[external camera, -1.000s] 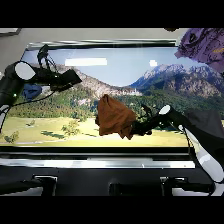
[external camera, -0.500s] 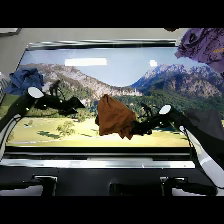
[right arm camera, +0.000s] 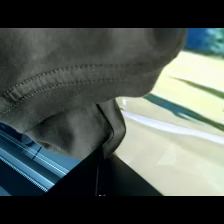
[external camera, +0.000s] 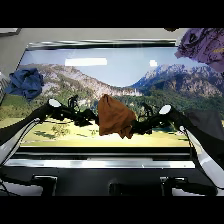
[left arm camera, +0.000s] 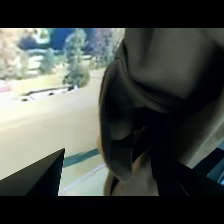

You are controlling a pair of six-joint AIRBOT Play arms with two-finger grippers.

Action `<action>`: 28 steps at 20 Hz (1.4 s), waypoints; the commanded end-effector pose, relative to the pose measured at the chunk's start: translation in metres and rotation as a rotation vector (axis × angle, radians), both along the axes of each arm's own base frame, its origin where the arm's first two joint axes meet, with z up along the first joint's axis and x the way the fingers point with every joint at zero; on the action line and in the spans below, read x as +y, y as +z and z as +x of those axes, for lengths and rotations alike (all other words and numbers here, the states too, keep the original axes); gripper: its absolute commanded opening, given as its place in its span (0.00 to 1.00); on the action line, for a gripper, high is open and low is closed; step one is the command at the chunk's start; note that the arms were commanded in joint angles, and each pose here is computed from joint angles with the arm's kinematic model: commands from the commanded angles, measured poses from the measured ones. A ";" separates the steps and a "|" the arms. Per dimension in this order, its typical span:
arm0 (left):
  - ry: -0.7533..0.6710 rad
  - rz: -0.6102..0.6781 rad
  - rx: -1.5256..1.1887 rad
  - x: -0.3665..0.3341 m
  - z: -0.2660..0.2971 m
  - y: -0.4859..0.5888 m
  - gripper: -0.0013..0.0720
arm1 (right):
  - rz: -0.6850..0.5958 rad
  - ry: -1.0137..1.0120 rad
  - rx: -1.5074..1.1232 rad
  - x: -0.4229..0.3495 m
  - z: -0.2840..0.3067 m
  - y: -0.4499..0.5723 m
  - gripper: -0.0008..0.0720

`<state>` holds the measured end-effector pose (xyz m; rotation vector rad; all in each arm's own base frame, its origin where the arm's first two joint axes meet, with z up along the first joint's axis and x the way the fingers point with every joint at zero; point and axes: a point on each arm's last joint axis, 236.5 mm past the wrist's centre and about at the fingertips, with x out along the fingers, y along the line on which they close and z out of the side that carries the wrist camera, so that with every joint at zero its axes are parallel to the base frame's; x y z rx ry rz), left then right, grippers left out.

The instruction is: Fold the clothes and pants, and hang the long-sleeved shirts on hangers.

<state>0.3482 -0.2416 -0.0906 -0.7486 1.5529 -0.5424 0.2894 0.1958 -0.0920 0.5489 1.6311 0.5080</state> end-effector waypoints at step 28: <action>0.842 0.644 -1.435 0.274 -0.083 0.617 0.03 | -0.544 -0.491 -1.625 -0.182 0.018 0.617 0.05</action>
